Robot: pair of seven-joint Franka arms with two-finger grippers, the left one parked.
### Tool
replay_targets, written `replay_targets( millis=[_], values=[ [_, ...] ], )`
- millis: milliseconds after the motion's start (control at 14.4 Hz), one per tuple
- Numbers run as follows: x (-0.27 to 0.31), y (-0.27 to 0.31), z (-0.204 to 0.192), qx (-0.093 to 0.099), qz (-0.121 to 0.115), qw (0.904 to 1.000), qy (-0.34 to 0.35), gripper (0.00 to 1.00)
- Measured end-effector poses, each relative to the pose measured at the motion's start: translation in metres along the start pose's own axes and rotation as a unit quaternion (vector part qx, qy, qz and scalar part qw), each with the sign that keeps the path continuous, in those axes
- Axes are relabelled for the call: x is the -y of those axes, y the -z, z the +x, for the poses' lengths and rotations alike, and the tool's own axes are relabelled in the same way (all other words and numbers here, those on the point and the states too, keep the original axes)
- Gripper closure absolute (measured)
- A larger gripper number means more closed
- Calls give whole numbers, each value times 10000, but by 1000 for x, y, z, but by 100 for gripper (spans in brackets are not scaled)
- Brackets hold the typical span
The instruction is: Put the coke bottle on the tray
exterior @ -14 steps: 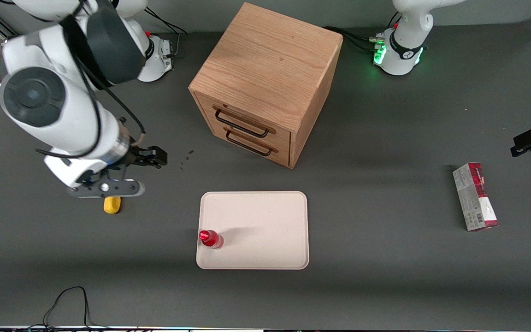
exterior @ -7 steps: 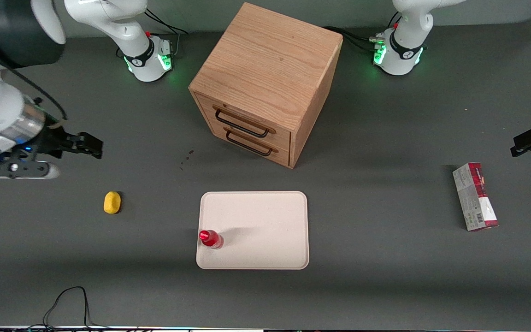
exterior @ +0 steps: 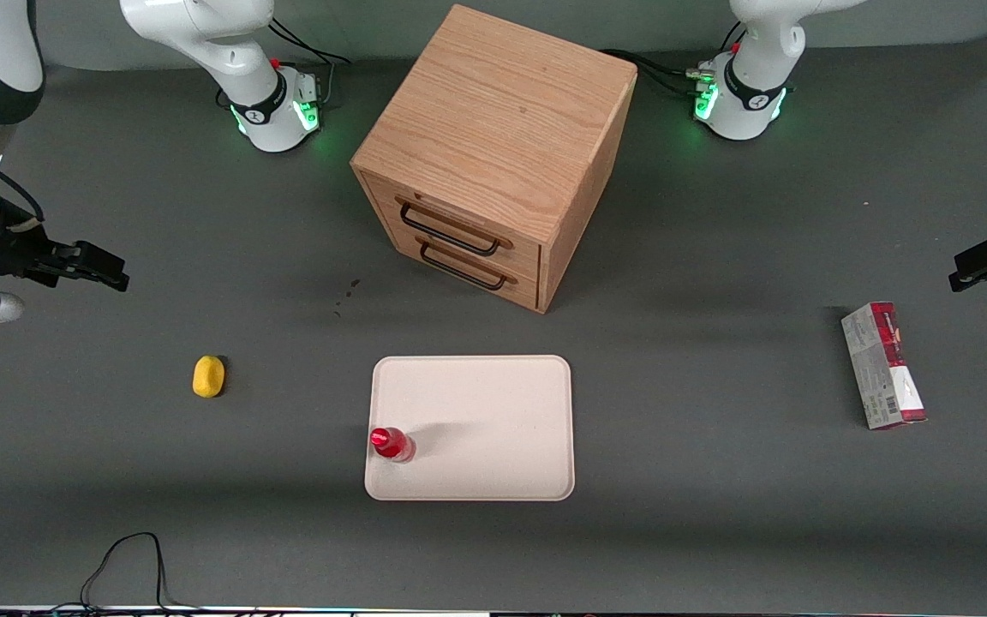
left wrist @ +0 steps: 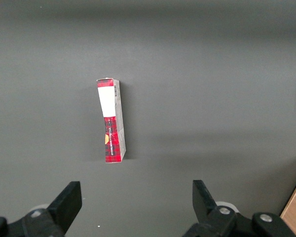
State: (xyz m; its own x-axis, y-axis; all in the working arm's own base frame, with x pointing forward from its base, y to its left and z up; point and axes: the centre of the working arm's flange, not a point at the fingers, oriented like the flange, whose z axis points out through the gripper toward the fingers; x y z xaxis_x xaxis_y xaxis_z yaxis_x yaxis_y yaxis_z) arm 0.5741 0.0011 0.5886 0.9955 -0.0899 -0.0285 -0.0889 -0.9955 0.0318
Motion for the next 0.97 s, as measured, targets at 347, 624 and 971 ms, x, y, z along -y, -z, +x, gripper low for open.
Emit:
replay_targets(
  millis=[347,624,971],
  values=[
    [-17,11,0,-108,10,9999,5,0],
    [-15,13,-1,-102,10,9999,18,0],
    [-18,12,-2,-24,2,10000,-2,0]
  ],
)
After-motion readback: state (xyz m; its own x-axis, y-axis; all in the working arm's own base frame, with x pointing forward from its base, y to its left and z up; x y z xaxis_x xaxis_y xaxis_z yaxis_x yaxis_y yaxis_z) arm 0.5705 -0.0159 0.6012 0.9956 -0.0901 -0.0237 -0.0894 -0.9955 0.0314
